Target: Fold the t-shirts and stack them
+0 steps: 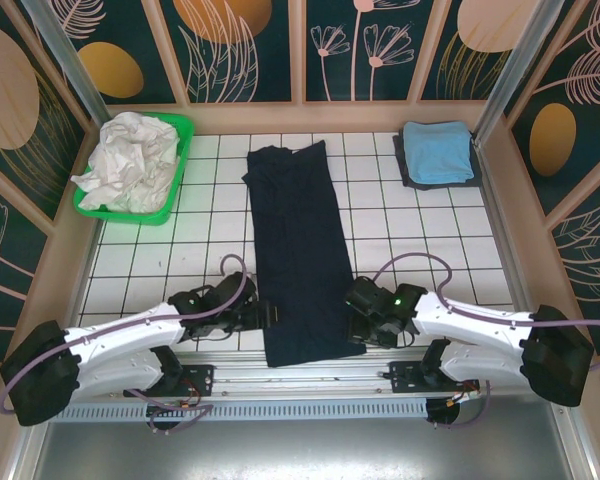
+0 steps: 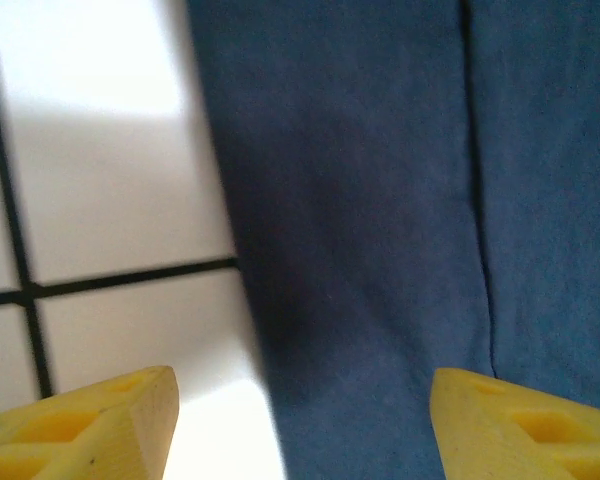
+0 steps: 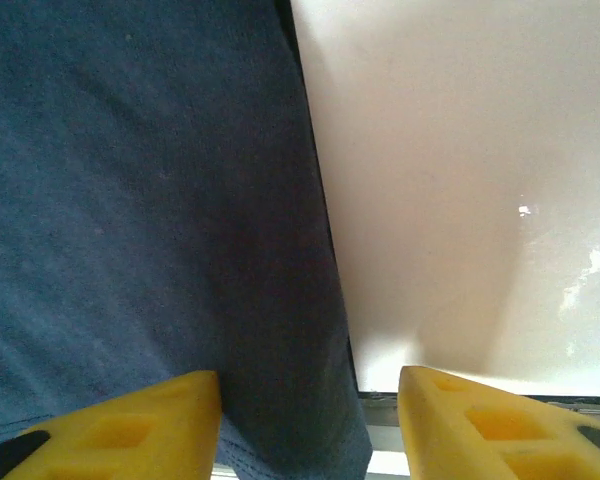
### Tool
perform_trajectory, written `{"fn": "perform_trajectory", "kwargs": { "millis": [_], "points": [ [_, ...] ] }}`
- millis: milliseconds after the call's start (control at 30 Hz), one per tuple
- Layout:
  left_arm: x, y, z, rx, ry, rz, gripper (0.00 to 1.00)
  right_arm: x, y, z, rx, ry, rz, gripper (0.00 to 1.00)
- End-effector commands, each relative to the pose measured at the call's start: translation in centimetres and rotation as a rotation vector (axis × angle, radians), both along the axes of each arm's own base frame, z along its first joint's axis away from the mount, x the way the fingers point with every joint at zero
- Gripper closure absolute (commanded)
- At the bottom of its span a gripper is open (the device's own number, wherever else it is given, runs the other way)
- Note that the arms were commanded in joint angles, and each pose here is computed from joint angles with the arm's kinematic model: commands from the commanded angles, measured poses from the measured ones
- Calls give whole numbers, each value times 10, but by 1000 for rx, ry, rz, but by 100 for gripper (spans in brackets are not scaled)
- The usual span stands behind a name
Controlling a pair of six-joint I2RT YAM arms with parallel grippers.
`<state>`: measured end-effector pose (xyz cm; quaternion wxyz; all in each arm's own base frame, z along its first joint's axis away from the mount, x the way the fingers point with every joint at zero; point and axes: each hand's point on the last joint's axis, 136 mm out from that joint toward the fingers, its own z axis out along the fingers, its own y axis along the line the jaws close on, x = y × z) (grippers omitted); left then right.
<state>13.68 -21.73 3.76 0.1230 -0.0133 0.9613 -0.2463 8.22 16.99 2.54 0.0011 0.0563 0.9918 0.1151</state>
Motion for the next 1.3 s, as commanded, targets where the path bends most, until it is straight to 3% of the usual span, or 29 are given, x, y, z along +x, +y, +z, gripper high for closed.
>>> {"fn": "perform_trajectory", "kwargs": {
  "millis": [0, 167, 333, 400, 700, 800, 867, 967, 1033, 1267],
  "points": [
    [-20, -18, -8, -9, 83, -15, 34, -2, 0, 0, -8, 5, 13, 51],
    [-42, -16, -26, 76, 143, -69, 37, -8, 3, -5, 20, 25, 22, 58],
    [-53, -14, -24, 69, 160, -91, 39, -10, 6, -4, 12, 33, 45, 62],
    [-64, -20, -25, 35, 176, -119, 42, -10, 5, -2, -4, 33, 58, 72],
    [-90, -24, -26, 56, 203, -179, 70, 12, 10, 24, -29, -57, 87, 90],
    [-87, -18, -20, 76, 186, -167, 84, 18, 14, 29, -12, -76, 91, 96],
    [-81, -22, -6, 40, 148, -159, 92, 24, 19, 37, 2, -99, 97, 99],
    [-63, -19, 18, 41, 48, -116, 93, 36, 25, 52, 20, -144, 99, 100],
    [-45, -15, 33, 56, -25, -61, 100, 48, 29, 63, 33, -178, 93, 100],
    [33, 6, 61, 109, -209, 81, 100, 121, 34, 92, 84, -333, 61, 100]
  ]
}}
